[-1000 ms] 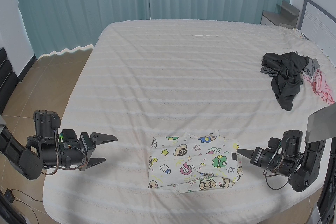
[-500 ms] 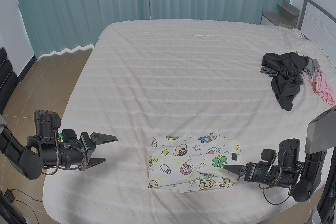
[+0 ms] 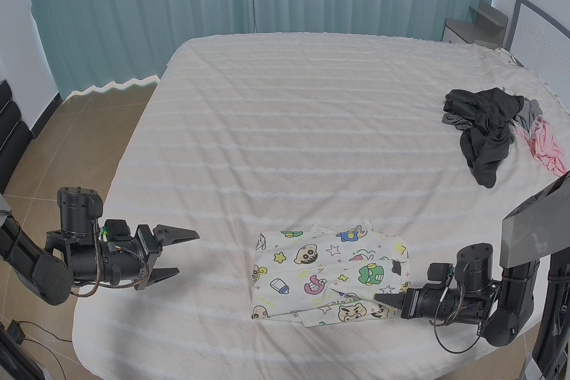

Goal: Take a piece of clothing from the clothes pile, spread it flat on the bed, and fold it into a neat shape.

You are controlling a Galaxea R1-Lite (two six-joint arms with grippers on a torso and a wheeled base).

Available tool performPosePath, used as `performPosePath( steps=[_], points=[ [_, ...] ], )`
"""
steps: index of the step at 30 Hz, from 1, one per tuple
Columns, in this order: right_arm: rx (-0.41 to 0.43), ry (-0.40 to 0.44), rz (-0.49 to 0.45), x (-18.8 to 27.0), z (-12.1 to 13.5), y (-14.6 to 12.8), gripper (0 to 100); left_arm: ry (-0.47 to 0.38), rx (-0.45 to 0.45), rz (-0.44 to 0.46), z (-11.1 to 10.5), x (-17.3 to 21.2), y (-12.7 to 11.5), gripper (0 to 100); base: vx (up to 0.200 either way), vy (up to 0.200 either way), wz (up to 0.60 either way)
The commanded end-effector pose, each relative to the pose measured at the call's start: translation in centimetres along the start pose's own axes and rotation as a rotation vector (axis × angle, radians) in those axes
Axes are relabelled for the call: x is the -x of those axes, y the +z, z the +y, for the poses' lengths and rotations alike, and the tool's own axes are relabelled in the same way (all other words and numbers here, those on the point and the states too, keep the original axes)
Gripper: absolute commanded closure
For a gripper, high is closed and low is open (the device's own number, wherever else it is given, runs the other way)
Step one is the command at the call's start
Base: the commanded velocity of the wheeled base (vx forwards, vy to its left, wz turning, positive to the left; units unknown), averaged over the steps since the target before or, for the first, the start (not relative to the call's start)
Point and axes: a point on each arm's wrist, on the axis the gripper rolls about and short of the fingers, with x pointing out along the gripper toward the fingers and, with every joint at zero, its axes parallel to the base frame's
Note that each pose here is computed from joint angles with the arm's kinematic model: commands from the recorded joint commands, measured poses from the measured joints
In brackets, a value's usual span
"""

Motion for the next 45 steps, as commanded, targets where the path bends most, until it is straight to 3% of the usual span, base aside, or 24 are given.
performPosePath(
  steps=[1,6,22,34,42,45],
  points=[
    [0.019,-0.022,0.025,0.3,-0.4,-0.7,100,0.001,0.002,0.002,0.0,-0.1,0.0,0,0.000,0.000,0.00],
    [0.057,-0.035,0.039,0.9,-0.5,-1.0,100,0.005,0.004,0.003,0.1,-0.1,0.0,0,0.000,0.000,0.00],
    [0.015,-0.076,0.019,2.9,-2.0,-0.4,100,0.010,0.004,0.011,0.3,-0.3,-0.1,0,0.000,0.000,0.00],
    [0.002,-0.134,0.108,3.4,-3.2,-1.1,100,0.014,0.005,0.024,0.4,-0.6,-0.2,0,0.000,0.000,0.00],
    [0.001,-0.156,0.081,3.8,-4.1,-0.6,100,0.016,0.006,0.027,0.4,-0.7,-0.3,0,0.000,0.000,0.00],
    [0.003,-0.135,0.016,4.4,-3.9,0.4,100,0.016,0.003,0.028,0.4,-0.7,-0.3,0,0.000,0.000,0.00]
  ],
)
